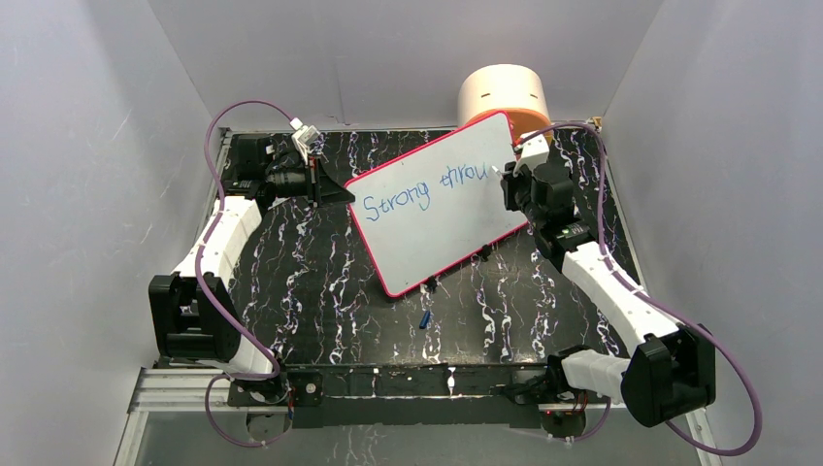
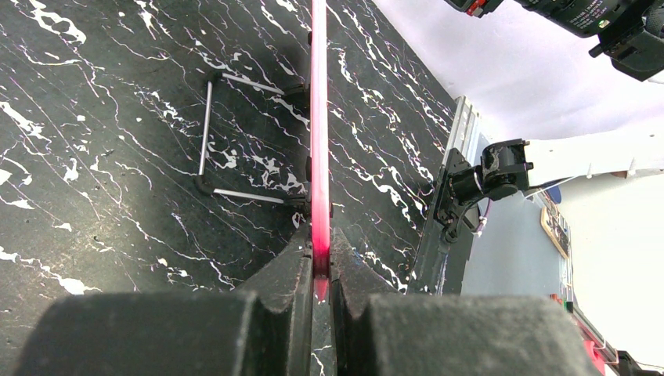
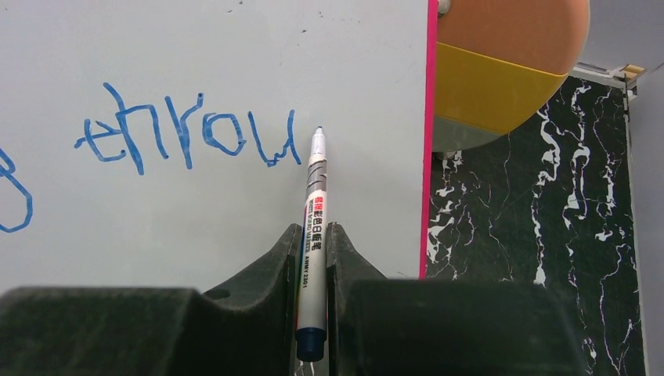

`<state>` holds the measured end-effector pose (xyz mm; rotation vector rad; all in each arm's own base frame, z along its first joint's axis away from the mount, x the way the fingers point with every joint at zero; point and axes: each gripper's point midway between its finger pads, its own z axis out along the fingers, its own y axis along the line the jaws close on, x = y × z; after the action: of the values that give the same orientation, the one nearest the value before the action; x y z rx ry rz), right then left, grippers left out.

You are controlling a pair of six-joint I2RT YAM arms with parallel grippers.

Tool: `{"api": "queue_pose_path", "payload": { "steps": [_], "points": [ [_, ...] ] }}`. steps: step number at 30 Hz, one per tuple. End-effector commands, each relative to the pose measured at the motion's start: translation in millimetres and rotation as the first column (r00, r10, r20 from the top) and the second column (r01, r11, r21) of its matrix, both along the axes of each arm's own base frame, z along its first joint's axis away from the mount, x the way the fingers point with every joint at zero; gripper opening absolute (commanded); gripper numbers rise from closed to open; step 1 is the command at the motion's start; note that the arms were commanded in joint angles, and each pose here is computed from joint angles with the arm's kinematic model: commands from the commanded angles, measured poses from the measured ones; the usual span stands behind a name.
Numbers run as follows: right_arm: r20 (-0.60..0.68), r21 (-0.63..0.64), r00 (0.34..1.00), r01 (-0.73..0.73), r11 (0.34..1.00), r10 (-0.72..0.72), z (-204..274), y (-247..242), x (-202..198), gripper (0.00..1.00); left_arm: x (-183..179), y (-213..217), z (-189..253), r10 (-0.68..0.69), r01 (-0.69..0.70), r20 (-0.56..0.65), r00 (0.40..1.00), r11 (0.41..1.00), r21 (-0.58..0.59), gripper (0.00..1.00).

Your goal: Write a sentence on the whiteboard

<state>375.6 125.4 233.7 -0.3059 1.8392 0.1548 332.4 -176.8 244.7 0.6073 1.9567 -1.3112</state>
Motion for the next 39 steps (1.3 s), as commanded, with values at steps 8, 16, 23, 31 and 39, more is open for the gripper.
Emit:
{"api": "queue_pose_path", "payload": {
  "steps": [8,16,23,31,39],
  "points": [
    [0.090,0.040,0.996,0.005,0.999,-0.009,25.5,2.7,14.1,0.00,-13.0,0.1,19.2,-0.031,0.032,0.033,0.999,0.999,-0.029,0.00],
    [0.088,0.037,0.996,0.004,0.999,-0.007,23.5,3.4,17.1,0.00,-14.2,-0.3,20.4,-0.035,0.036,0.035,0.999,0.999,-0.031,0.00],
    [0.099,0.045,0.995,0.002,0.999,-0.007,28.8,3.9,17.3,0.00,-15.8,-0.5,21.5,-0.042,0.043,0.038,0.998,0.998,-0.036,0.00],
    [0.103,0.056,0.995,-0.017,0.998,0.011,30.8,8.7,19.0,0.00,-15.0,-1.0,20.5,-0.043,0.044,0.036,0.998,0.998,-0.035,0.00],
    [0.090,0.068,0.995,-0.057,0.996,0.050,27.8,16.3,17.7,0.00,-15.6,-1.0,21.0,-0.043,0.044,0.036,0.998,0.998,-0.035,0.00]
  ]
}}
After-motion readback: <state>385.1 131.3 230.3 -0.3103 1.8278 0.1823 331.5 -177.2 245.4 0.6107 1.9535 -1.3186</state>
